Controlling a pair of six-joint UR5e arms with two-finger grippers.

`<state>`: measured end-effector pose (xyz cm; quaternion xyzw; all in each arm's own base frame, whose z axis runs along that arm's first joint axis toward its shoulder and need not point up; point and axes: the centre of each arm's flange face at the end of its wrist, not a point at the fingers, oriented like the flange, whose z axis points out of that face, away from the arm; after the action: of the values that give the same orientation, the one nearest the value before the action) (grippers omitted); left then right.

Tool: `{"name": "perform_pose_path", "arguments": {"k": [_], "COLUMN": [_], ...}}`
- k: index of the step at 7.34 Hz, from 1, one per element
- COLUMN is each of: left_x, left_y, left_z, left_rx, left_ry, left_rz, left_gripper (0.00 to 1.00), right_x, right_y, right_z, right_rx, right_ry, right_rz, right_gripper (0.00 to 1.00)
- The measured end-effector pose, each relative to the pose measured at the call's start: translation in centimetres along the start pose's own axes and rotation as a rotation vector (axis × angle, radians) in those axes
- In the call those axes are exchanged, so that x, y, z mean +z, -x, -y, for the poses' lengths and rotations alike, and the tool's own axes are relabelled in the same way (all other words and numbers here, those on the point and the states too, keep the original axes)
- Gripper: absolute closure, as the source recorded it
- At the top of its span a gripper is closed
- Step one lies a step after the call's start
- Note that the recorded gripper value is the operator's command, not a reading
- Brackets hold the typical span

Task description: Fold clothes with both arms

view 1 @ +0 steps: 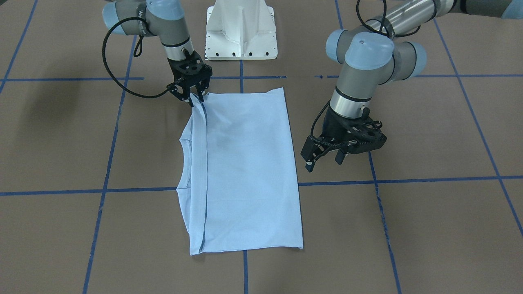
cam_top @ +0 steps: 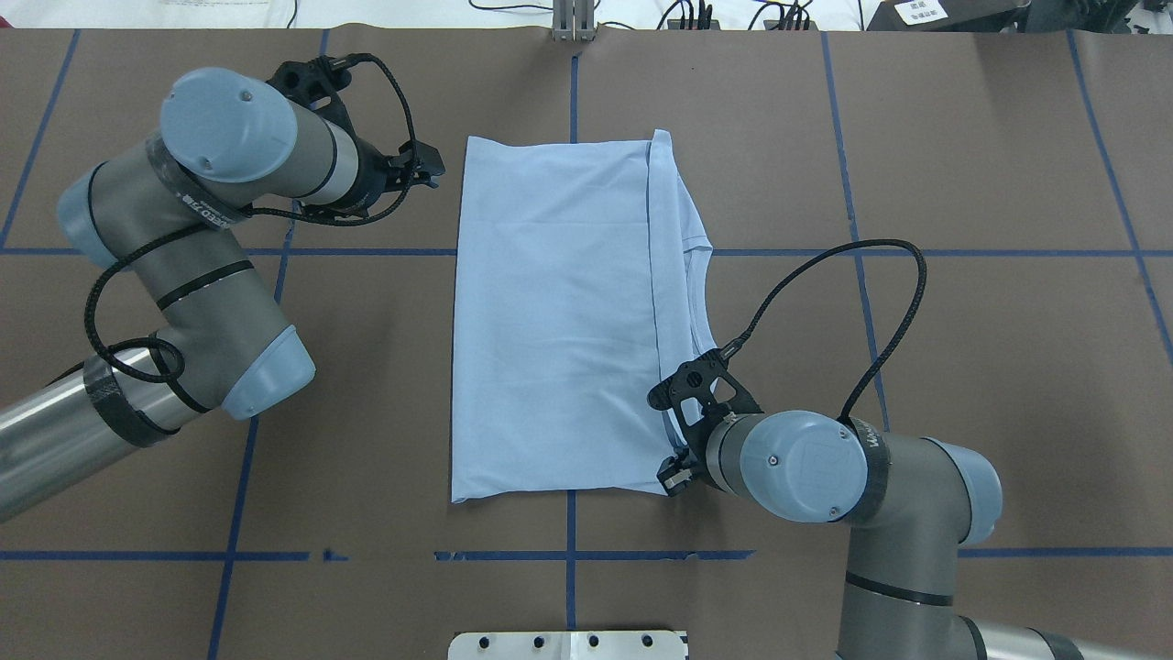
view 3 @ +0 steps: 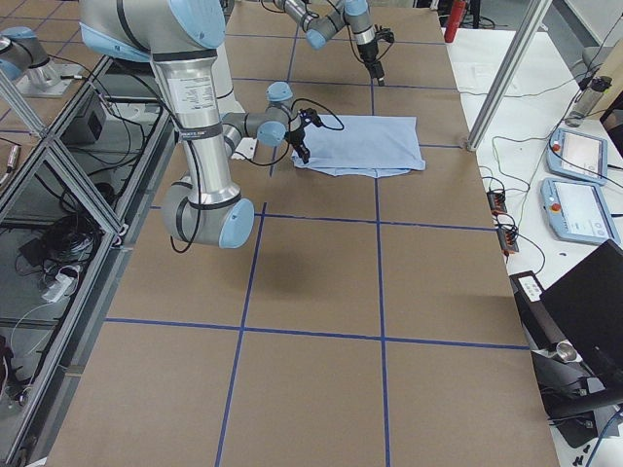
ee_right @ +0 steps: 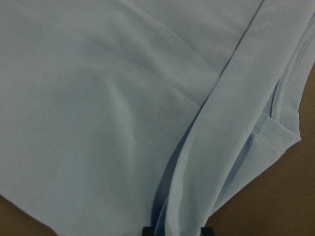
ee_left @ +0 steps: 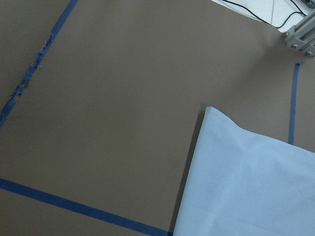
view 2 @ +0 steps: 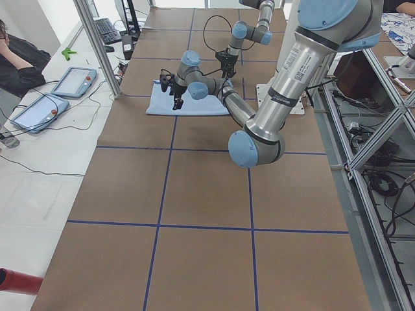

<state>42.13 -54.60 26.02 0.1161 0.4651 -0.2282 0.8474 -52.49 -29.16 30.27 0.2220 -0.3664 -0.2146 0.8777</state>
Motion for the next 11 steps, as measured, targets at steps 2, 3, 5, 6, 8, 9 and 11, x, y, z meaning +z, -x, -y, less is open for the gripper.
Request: {"name": "perform_pose_path", "arguments": {"k": [2,3,5,6,8,9,11], "left_x": [-0.01,-0.01,0.03,0.02,0.03,0.02,0.02], "left_y": [-0.01,-0.01,-0.04,-0.10,-0.19,-0.21,-0.26], "left_z": [-0.01,-0.01,-0.13,-0.16,-0.18,-0.19,-0.23], "left_rx": [0.000,-0.003,-0.011,-0.019,-0.031,-0.032,-0.032], "left_ry": [0.000,0.000,0.001,0.001,0.002,0.002,0.003], "left_rz": [0.000,0.000,0.000,-0.001,-0.002,-0.003,-0.004], "left_gripper": [0.00,0.00,0.00,0.00,0.00,0.00,0.00], "right_x": [-0.06,-0.04,0.03,0.08,-0.04,-0.17,-0.73], "right_y": [0.31,0.46,0.57,0.54,0.57,0.54,0.17], "right_z": [-0.07,-0.17,-0.32,-0.36,-0.26,-0.17,0.25], "right_rx": [-0.002,-0.004,-0.006,-0.006,-0.005,-0.003,0.005], "right_ry": [0.004,0.006,0.008,0.008,0.008,0.010,0.012], "right_rz": [0.008,0.010,0.011,0.011,0.014,0.020,0.033], "right_gripper": [0.57,0.58,1.00,1.00,1.00,1.00,1.00]}}
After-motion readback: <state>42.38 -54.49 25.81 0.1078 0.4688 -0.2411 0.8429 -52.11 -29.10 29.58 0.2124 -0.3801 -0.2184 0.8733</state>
